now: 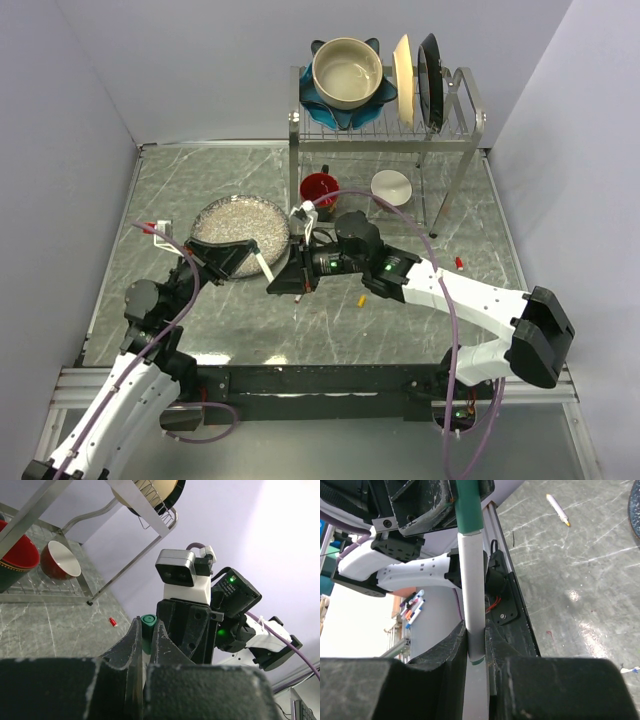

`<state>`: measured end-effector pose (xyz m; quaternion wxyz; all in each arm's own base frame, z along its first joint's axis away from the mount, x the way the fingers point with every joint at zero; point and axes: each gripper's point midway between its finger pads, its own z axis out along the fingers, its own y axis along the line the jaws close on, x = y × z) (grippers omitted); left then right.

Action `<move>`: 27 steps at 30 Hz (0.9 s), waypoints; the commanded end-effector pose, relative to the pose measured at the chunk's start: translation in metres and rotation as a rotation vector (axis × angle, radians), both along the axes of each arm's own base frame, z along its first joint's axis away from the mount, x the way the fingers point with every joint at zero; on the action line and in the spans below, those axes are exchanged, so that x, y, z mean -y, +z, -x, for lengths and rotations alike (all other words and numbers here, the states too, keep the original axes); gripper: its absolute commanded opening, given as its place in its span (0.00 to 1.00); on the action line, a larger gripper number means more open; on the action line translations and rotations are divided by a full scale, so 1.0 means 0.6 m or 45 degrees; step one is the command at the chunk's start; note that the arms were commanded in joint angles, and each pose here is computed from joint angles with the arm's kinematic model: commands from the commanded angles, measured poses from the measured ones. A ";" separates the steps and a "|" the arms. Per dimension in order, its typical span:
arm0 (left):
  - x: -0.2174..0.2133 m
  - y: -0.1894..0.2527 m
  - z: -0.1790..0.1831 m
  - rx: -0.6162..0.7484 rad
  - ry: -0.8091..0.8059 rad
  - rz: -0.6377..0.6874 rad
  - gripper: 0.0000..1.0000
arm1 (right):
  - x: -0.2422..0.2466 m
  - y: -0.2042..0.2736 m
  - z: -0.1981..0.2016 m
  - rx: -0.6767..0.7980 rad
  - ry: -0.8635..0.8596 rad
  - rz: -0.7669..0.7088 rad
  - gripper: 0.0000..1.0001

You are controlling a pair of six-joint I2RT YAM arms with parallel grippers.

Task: Insert the pens into the pen caps

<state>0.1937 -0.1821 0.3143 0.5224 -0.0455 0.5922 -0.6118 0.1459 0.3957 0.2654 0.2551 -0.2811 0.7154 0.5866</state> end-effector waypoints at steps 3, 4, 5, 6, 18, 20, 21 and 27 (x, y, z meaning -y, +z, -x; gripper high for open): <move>0.075 -0.136 0.157 -0.252 -0.750 -0.258 0.01 | 0.056 0.352 -0.162 0.537 -0.522 -0.714 0.00; 0.076 -0.139 0.158 -0.264 -0.757 -0.267 0.01 | 0.056 0.355 -0.162 0.544 -0.514 -0.717 0.00; 0.076 -0.141 0.160 -0.259 -0.764 -0.274 0.01 | 0.057 0.359 -0.165 0.558 -0.516 -0.723 0.00; 0.077 -0.146 0.164 -0.269 -0.776 -0.279 0.01 | 0.057 0.360 -0.168 0.565 -0.519 -0.719 0.00; 0.080 -0.113 0.195 -0.131 -0.895 -0.274 0.01 | 0.062 0.391 -0.185 0.452 -0.430 -0.881 0.00; 0.079 -0.117 0.198 -0.151 -0.905 -0.299 0.01 | 0.074 0.403 -0.185 0.461 -0.414 -0.927 0.00; 0.079 -0.116 0.200 -0.161 -0.916 -0.298 0.01 | 0.075 0.404 -0.186 0.466 -0.422 -0.924 0.00; 0.078 -0.105 0.217 -0.166 -0.999 -0.248 0.01 | 0.080 0.407 -0.186 0.493 -0.398 -0.907 0.00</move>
